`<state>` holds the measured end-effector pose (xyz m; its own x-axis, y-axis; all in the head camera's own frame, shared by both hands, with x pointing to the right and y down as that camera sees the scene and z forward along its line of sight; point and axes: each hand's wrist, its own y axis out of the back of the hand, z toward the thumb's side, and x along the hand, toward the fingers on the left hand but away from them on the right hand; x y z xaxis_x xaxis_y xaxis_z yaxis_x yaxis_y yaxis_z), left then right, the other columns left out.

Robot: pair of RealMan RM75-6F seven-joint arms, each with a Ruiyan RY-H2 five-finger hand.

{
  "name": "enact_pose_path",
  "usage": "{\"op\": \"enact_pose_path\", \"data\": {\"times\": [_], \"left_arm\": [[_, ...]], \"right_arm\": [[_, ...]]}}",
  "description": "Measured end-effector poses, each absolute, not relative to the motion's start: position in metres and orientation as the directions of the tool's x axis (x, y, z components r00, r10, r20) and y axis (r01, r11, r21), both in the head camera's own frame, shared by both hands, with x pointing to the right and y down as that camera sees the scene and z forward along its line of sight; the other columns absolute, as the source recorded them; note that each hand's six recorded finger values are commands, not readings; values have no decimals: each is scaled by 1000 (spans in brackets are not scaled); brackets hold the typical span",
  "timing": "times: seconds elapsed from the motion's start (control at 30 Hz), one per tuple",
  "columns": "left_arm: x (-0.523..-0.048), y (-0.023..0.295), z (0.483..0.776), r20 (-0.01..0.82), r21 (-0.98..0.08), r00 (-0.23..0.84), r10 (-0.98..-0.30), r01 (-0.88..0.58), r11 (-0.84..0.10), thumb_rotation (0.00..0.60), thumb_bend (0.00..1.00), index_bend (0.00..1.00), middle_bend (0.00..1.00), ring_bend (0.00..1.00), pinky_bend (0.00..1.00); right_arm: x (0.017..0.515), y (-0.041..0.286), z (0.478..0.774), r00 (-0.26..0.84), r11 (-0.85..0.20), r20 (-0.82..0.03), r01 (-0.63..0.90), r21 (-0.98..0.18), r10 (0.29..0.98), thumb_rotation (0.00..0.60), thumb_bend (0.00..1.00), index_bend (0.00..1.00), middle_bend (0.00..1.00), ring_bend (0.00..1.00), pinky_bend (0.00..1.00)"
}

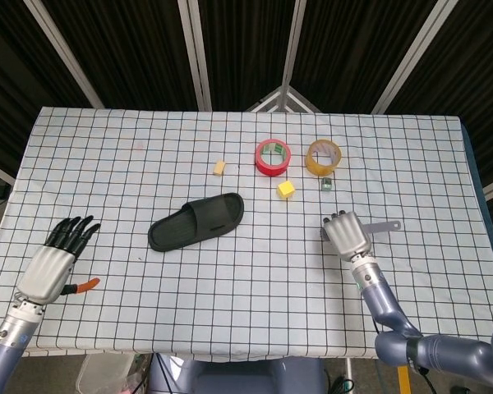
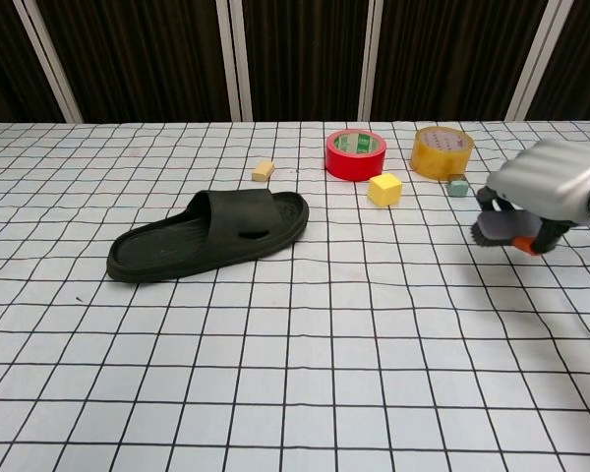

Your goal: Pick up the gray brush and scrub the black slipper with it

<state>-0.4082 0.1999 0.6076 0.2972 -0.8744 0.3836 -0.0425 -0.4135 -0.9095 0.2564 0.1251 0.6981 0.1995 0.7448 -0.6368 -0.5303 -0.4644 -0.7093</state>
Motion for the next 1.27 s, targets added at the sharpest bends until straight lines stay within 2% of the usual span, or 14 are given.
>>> {"op": "enact_pose_path", "data": {"times": [0.2, 0.23, 0.27, 0.3, 0.37, 0.43, 0.47, 0.6, 0.7, 0.8, 1.0, 1.17, 1.27], "left_arm": [[-427, 205, 610, 381, -914, 253, -889, -46, -404, 522, 153, 0, 0, 0, 68], [-427, 205, 610, 378, -914, 254, -890, -49, -402, 524, 153, 0, 0, 0, 68], [-427, 205, 610, 377, -914, 255, -890, -52, -402, 523, 153, 0, 0, 0, 68], [-427, 205, 610, 376, -914, 256, -891, -55, -402, 522, 153, 0, 0, 0, 68], [-428, 205, 610, 376, -914, 258, -890, -57, -403, 525, 153, 0, 0, 0, 68], [-428, 204, 611, 378, -912, 259, -889, -60, -406, 526, 153, 0, 0, 0, 68], [-428, 204, 611, 380, -911, 260, -888, -62, -408, 526, 153, 0, 0, 0, 68], [-428, 203, 611, 379, -910, 265, -887, -68, -409, 526, 152, 0, 0, 0, 68], [-428, 202, 610, 373, -911, 271, -887, -73, -406, 525, 145, 0, 0, 0, 68], [-428, 203, 610, 371, -912, 274, -887, -74, -404, 525, 143, 0, 0, 0, 68], [-430, 205, 605, 364, -914, 272, -891, -76, -397, 525, 125, 0, 0, 0, 68], [-437, 209, 595, 355, -921, 250, -901, -72, -383, 527, 71, 0, 0, 0, 68], [-446, 212, 587, 355, -925, 213, -910, -65, -376, 526, 52, 0, 0, 0, 68]], "right_arm": [[253, 141, 711, 197, -494, -681, -551, -672, 706, 600, 646, 658, 543, 560, 655], [250, 143, 712, 202, -494, -684, -554, -670, 701, 600, 646, 609, 513, 546, 655], [248, 144, 713, 206, -493, -685, -556, -669, 698, 600, 646, 511, 470, 520, 655], [247, 144, 714, 209, -492, -687, -558, -668, 696, 600, 646, 460, 450, 506, 655], [245, 146, 715, 211, -494, -692, -562, -663, 690, 600, 646, 209, 369, 446, 655], [245, 147, 716, 209, -500, -699, -564, -657, 684, 600, 646, 48, 307, 398, 655], [245, 147, 716, 208, -502, -701, -564, -655, 682, 600, 646, 4, 278, 373, 655], [244, 146, 712, 211, -495, -692, -561, -664, 690, 600, 616, 0, 221, 320, 612], [241, 146, 704, 229, -477, -674, -552, -684, 702, 600, 525, 0, 171, 262, 548], [235, 149, 693, 254, -462, -657, -536, -707, 710, 600, 485, 0, 109, 188, 440], [234, 158, 668, 283, -443, -618, -490, -751, 734, 600, 416, 0, 39, 86, 304], [252, 174, 641, 270, -433, -566, -422, -797, 779, 600, 371, 0, 1, 10, 149], [276, 190, 621, 229, -424, -518, -358, -832, 824, 600, 357, 0, 0, 0, 82]]}}
